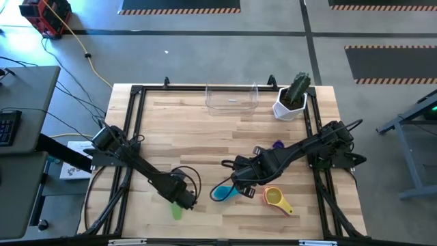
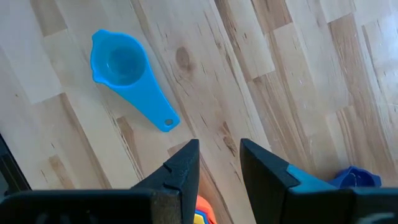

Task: Nest measuring cups in basket
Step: Stack the green measuring cup on top of the yellow measuring cup

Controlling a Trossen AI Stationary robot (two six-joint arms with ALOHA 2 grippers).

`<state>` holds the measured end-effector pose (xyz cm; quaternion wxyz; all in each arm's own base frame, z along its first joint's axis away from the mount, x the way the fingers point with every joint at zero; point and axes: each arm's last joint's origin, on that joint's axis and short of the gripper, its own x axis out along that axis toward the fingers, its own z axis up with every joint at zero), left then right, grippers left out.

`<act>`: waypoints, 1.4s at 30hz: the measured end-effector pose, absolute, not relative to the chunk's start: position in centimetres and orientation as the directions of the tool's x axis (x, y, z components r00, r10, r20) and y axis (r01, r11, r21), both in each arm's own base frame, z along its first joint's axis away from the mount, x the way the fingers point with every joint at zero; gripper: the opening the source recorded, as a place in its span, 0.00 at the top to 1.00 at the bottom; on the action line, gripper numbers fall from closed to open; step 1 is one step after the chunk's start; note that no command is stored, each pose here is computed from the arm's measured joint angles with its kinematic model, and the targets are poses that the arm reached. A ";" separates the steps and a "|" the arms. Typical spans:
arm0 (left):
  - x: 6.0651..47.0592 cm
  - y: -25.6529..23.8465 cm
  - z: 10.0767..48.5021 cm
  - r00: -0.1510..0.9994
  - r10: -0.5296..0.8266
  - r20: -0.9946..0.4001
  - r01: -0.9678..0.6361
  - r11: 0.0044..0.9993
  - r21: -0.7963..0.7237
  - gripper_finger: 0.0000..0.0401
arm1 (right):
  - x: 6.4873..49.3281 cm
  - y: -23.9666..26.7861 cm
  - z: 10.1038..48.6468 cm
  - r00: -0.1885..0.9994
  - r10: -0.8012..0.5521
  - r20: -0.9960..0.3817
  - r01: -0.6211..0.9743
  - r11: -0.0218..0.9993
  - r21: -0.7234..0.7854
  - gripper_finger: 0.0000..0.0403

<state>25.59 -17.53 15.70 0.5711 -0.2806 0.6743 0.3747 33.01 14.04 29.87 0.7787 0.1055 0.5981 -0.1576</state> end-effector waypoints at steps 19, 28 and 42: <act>29.6 -12.8 17.9 -0.079 -0.002 -0.997 -0.765 0.641 0.059 1.00 | 33.6 12.1 29.9 0.220 -0.166 -0.961 0.321 0.943 -0.089 0.73; 31.7 -8.2 18.2 -0.035 -0.024 -0.999 -0.703 0.711 0.008 1.00 | 33.6 10.6 29.9 0.182 -0.184 -0.966 0.301 0.946 -0.123 0.73; 35.0 1.6 18.5 0.208 -0.038 -0.977 -0.705 0.687 -0.177 0.99 | 29.2 7.0 35.3 0.246 -0.308 -0.919 0.599 0.794 -0.106 0.73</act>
